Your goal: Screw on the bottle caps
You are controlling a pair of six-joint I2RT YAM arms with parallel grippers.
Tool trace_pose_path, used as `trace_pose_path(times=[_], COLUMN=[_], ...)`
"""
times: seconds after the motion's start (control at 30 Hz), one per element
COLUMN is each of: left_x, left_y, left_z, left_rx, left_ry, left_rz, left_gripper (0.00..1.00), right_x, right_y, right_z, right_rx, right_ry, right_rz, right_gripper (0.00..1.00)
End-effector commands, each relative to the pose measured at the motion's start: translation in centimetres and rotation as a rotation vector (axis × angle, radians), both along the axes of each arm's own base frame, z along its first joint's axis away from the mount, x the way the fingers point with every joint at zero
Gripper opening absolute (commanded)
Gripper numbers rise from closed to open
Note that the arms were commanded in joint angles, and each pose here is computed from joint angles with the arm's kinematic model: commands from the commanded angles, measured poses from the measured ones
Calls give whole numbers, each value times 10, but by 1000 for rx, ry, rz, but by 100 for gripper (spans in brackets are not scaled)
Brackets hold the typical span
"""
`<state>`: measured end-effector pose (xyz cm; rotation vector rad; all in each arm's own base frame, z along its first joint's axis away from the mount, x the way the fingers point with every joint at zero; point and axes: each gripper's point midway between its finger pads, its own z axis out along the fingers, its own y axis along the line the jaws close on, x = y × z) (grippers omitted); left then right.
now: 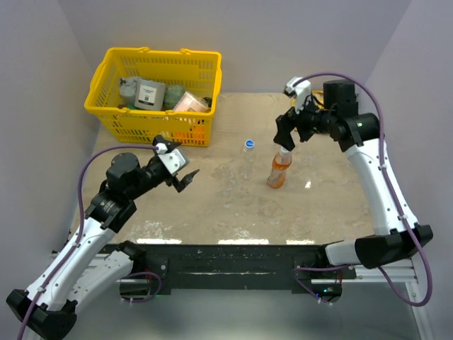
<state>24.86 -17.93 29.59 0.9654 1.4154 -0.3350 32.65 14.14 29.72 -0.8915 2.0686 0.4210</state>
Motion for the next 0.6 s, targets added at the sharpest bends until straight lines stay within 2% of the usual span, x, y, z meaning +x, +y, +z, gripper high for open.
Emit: trace_pose_path(times=[0.0,0.03,0.07,0.13,0.27,0.4,0.57], left_x=[9,12,18,30,46,53,60], left_y=[4,5,11,21,33,31,30], left_z=[31,37,41,48,54,50,65], left_rx=[-74,-84,-98,-120,-171,-198,-239], left_ry=[-36,-45,-54,-66,-73,-42,-66], left_rz=[49,66,108,184,271,269,272], left_gripper=[100,99,99,99,100,100,99], right_x=[-14,-6,-2,5,11,6,0], right_y=[-3,-18,-24,-43,-65,-71,-63], right_z=[77,83,89,100,104,102,107], right_rx=[124,105,147,130,103,84,130], right_ry=[-124,-148,-138,-164,-139,-143,-185], right_rz=[-97,-211,-304,-438,-616,-632,-571], right_gripper=[99,99,99,99,99,99,99])
